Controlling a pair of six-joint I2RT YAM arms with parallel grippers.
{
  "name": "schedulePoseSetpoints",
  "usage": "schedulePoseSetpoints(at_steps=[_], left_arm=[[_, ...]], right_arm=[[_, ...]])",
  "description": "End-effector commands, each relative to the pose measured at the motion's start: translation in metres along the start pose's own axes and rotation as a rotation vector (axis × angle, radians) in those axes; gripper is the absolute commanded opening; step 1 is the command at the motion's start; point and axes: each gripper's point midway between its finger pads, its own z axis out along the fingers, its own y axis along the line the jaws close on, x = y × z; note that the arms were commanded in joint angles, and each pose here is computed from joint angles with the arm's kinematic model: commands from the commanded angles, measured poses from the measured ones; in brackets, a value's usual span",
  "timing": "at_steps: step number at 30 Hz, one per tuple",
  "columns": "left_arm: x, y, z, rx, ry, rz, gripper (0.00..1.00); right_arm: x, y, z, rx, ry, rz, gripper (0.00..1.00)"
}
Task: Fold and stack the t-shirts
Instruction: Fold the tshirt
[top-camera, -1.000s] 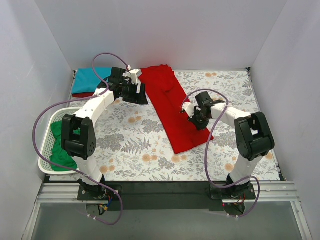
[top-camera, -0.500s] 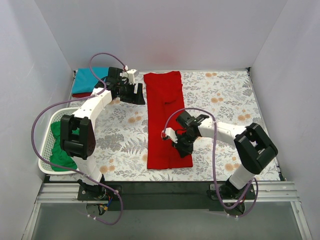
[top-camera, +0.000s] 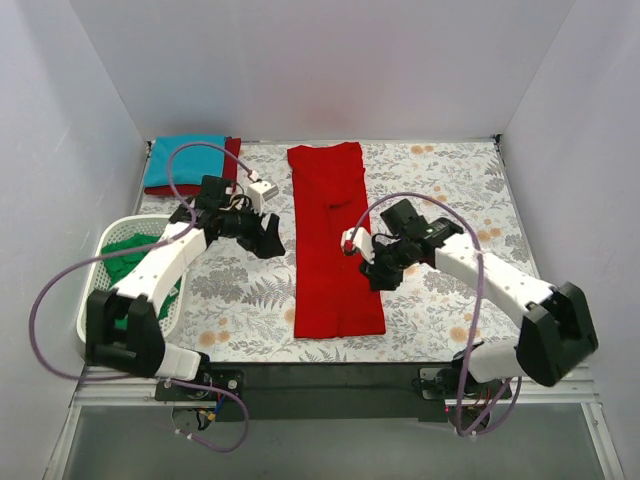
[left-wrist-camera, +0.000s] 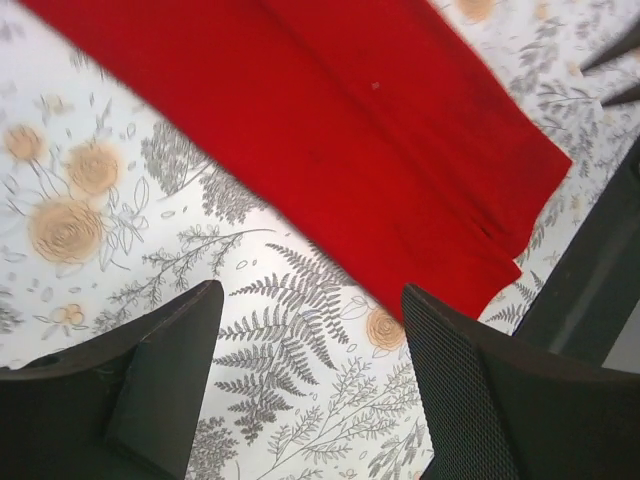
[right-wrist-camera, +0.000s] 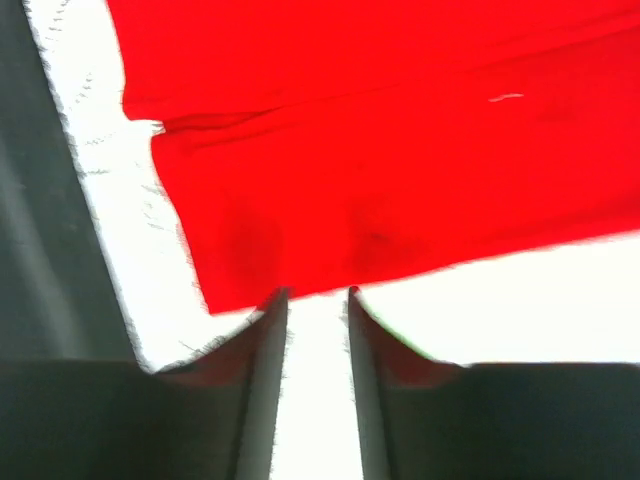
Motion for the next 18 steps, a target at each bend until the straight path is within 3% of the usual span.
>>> schedulePoseSetpoints(at_steps=[1, 3, 5, 6, 7, 10, 12, 16, 18], left_arm=[[-0.036, -0.043, -0.046, 0.021, -0.198, 0.372, 0.71], [-0.043, -0.060, -0.068, -0.002, -0.264, 0.491, 0.80], [-0.051, -0.074, -0.083, -0.006, -0.329, 0.571, 0.89], [-0.052, -0.077, -0.085, -0.004, -0.342, 0.571, 0.89], [-0.056, -0.081, -0.088, 0.002, -0.363, 0.574, 0.90], [-0.047, -0.098, -0.087, 0.103, -0.359, 0.633, 0.91], [-0.015, -0.107, -0.074, 0.223, -0.306, 0.750, 0.92], [0.046, -0.128, -0.042, 0.331, -0.182, 0.790, 0.94], [0.059, -0.126, -0.029, 0.294, -0.175, 0.791, 0.91]], right_arm=[[-0.043, -0.019, -0.061, 0.213, -0.122, -0.223, 0.40], [-0.064, -0.023, -0.084, 0.287, -0.183, -0.295, 0.49], [-0.094, -0.021, -0.106, 0.339, -0.295, -0.378, 0.65], [-0.102, -0.017, -0.110, 0.332, -0.338, -0.401, 0.76], [-0.111, -0.010, -0.115, 0.323, -0.388, -0.433, 0.98], [-0.112, 0.022, -0.107, 0.201, -0.471, -0.580, 0.98], [-0.094, 0.031, -0.086, 0.154, -0.461, -0.706, 0.98], [-0.051, 0.034, -0.040, 0.126, -0.311, -0.771, 0.92], [-0.032, 0.034, -0.024, 0.099, -0.252, -0.759, 0.86]])
